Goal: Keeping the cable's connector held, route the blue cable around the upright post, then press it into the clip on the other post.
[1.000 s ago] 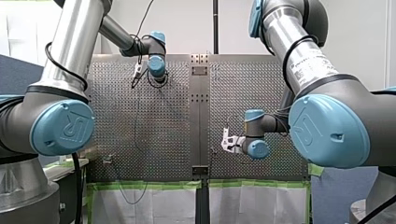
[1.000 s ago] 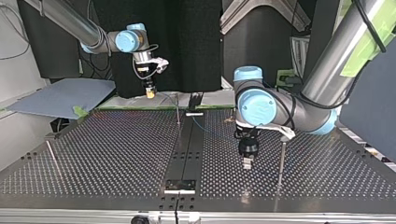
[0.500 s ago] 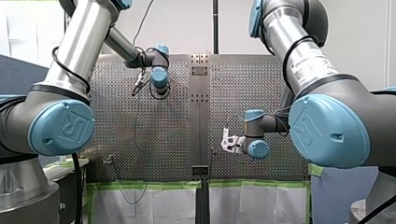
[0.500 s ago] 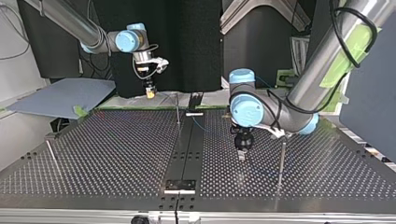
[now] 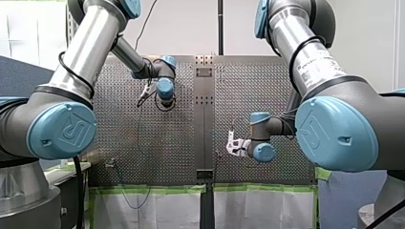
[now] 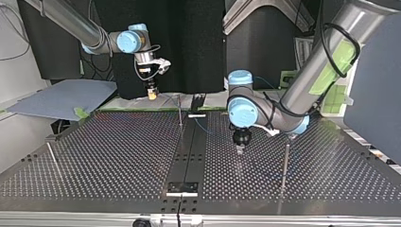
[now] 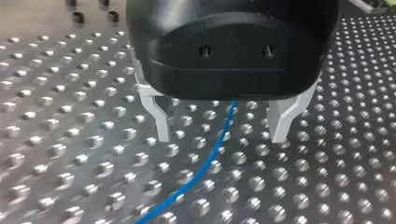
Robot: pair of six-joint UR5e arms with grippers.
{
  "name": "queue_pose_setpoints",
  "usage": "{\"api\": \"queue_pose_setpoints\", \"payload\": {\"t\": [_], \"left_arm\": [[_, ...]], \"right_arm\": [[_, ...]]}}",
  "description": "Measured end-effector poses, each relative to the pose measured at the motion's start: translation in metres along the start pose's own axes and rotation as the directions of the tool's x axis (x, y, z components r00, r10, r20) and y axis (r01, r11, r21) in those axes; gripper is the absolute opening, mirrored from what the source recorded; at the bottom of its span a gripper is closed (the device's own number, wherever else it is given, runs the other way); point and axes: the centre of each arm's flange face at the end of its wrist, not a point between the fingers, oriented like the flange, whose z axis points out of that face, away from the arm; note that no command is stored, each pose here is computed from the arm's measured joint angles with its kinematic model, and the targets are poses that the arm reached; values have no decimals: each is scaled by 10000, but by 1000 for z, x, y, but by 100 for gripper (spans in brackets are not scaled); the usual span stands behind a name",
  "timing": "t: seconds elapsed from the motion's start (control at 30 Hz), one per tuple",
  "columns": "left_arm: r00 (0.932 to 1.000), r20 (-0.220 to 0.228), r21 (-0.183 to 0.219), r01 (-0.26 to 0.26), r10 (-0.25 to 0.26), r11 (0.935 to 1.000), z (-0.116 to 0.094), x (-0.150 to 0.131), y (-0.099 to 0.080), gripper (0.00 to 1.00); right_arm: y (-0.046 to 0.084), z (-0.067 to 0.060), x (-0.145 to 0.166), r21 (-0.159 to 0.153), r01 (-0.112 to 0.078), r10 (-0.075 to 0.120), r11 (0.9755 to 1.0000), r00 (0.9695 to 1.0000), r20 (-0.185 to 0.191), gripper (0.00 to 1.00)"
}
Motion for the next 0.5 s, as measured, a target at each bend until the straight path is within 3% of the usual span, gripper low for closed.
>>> {"api": "queue_pose_setpoints", "payload": {"t": [0.2, 0.5], "left_arm": [[9997, -228, 351, -49, 57, 9994, 6, 17, -18, 100], [9997, -120, 855, 233, -223, 9961, 6, 25, -42, 100]], "right_arm": [[0, 0, 0, 0, 6, -6, 10000, 10000, -1, 0], [0, 0, 0, 17, 54, -54, 10000, 10000, 26, 0]]}}
